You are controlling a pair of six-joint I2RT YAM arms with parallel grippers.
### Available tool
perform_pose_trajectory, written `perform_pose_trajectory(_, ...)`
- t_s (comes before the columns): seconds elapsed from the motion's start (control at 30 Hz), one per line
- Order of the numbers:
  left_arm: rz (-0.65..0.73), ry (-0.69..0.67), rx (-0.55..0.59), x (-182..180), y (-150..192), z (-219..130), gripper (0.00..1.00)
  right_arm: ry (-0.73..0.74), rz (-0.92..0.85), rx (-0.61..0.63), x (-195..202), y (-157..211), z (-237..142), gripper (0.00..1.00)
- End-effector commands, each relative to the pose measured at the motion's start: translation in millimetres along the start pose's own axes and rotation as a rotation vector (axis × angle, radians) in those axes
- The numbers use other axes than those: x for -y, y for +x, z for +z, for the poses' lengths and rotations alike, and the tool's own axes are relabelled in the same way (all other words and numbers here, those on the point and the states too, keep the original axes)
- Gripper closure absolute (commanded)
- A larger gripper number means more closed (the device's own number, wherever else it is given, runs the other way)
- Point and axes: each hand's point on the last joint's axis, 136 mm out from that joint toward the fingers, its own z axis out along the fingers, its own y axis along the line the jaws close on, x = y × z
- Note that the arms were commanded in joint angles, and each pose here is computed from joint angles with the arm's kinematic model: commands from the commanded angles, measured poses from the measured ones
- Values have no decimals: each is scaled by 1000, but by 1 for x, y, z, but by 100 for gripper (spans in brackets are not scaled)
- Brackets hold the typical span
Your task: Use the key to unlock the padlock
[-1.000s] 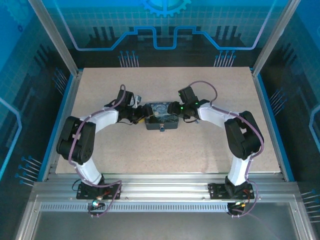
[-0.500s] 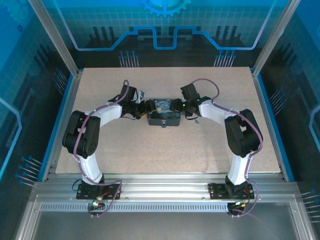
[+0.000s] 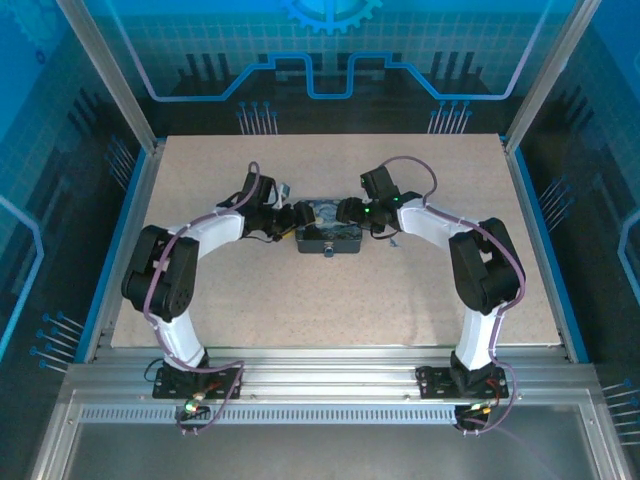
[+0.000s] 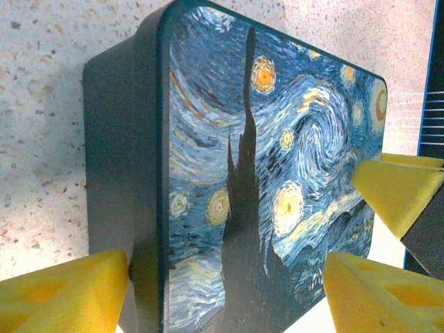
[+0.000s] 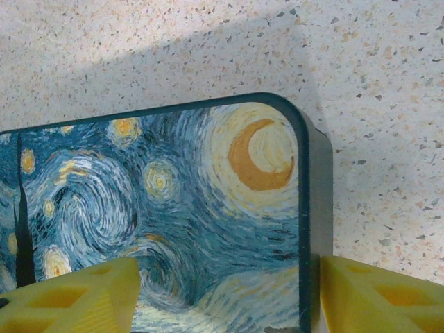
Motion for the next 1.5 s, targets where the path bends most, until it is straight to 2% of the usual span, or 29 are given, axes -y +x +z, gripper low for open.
perform_pose_trajectory(0.0,12,45,14,20,4,-10,25,-38,-26,-10,-13,-6,-8,30)
perform_pose_trajectory(0.27,22,-13,68,12,-4,-29,18,54,-55,16,4,-7,-26,28)
perform_pose_trajectory(0.53,55,-67,104,9,0,-59,17,205,-57,47,35,-3,-64,31)
perform_pose_trajectory(0.7,91,-46,86,17,25,-71,17,325,24,15,69,9,-82,33)
perform_pose_trajectory(0.93,194,12,22,42,72,-73,13,377,115,11,96,24,-87,35)
perform_pose_trajectory(1.2,282,16,-19,64,116,-69,13,418,170,-34,110,31,-69,48)
perform_pose_trajectory(1.47,299,15,-53,68,138,-60,13,480,219,-78,125,27,-46,56)
